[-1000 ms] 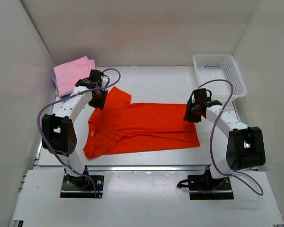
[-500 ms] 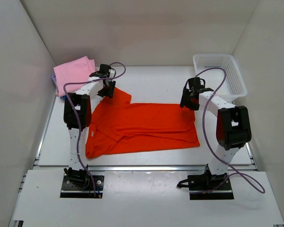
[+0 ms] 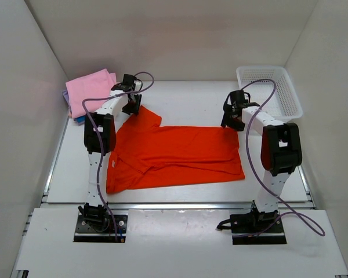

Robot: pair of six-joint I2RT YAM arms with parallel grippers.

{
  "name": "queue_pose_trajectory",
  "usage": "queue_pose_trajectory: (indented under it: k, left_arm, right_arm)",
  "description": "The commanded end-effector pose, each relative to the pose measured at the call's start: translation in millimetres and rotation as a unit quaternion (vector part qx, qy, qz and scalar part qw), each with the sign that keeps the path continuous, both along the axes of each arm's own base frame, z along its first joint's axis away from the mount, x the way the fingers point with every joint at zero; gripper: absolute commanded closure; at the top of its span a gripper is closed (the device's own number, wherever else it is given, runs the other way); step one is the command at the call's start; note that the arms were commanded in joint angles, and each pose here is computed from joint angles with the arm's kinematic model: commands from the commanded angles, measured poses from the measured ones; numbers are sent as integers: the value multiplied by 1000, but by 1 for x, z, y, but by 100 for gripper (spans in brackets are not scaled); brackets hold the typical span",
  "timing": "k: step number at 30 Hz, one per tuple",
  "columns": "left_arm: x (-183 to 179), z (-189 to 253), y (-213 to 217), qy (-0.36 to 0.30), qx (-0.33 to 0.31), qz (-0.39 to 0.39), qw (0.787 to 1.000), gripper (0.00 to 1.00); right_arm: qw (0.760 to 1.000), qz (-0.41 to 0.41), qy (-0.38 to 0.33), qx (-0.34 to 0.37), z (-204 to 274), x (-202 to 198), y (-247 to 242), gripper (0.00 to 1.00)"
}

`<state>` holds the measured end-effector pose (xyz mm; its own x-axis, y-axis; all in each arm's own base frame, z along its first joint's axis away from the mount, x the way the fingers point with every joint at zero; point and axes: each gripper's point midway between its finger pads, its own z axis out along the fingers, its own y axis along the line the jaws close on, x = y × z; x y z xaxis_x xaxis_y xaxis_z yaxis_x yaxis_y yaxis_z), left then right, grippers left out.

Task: Fold and stack the t-shirts
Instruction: Grap the side of the flattened tshirt furthest away from the robot with both arms

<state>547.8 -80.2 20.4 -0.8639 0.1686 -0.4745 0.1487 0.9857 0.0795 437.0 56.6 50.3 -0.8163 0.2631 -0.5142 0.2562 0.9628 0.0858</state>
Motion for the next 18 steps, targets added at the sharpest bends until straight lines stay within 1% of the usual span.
queue_pose_trajectory:
  k: [1, 3, 5, 6, 7, 8, 12, 15, 18]
  left_arm:
    - [-11, -8, -5, 36, -11, -12, 999, 49]
    - [-10, -8, -6, 40, -17, -14, 999, 49]
    - [-12, -10, -8, 51, -23, -17, 998, 64]
    - [-14, -16, -6, 62, -22, -17, 998, 86]
    - [-14, -18, -9, 66, -27, -21, 997, 100]
    - [-17, -19, -3, 78, -29, -17, 996, 100]
    - [-16, -16, -8, 85, -36, -23, 995, 100]
    - [-19, -15, -2, 88, -39, -17, 995, 100]
    - [-20, -5, -3, 82, -46, -22, 995, 100]
  right_arm:
    - [1000, -20, -20, -8, 13, 21, -3, 49]
    - [1000, -18, -4, -16, 8, 20, 0, 50]
    - [999, -22, 5, -26, 4, 19, -1, 49]
    - [999, -24, 3, -25, 5, 21, -1, 48]
    - [999, -26, 4, -25, 3, 23, 0, 48]
    - [999, -28, 14, -22, -3, 21, 2, 48]
    - [999, -27, 35, -20, -15, 21, 8, 48]
    - [998, -24, 50, -21, -26, 20, 14, 48]
    - [997, -22, 65, -21, -35, 23, 14, 52]
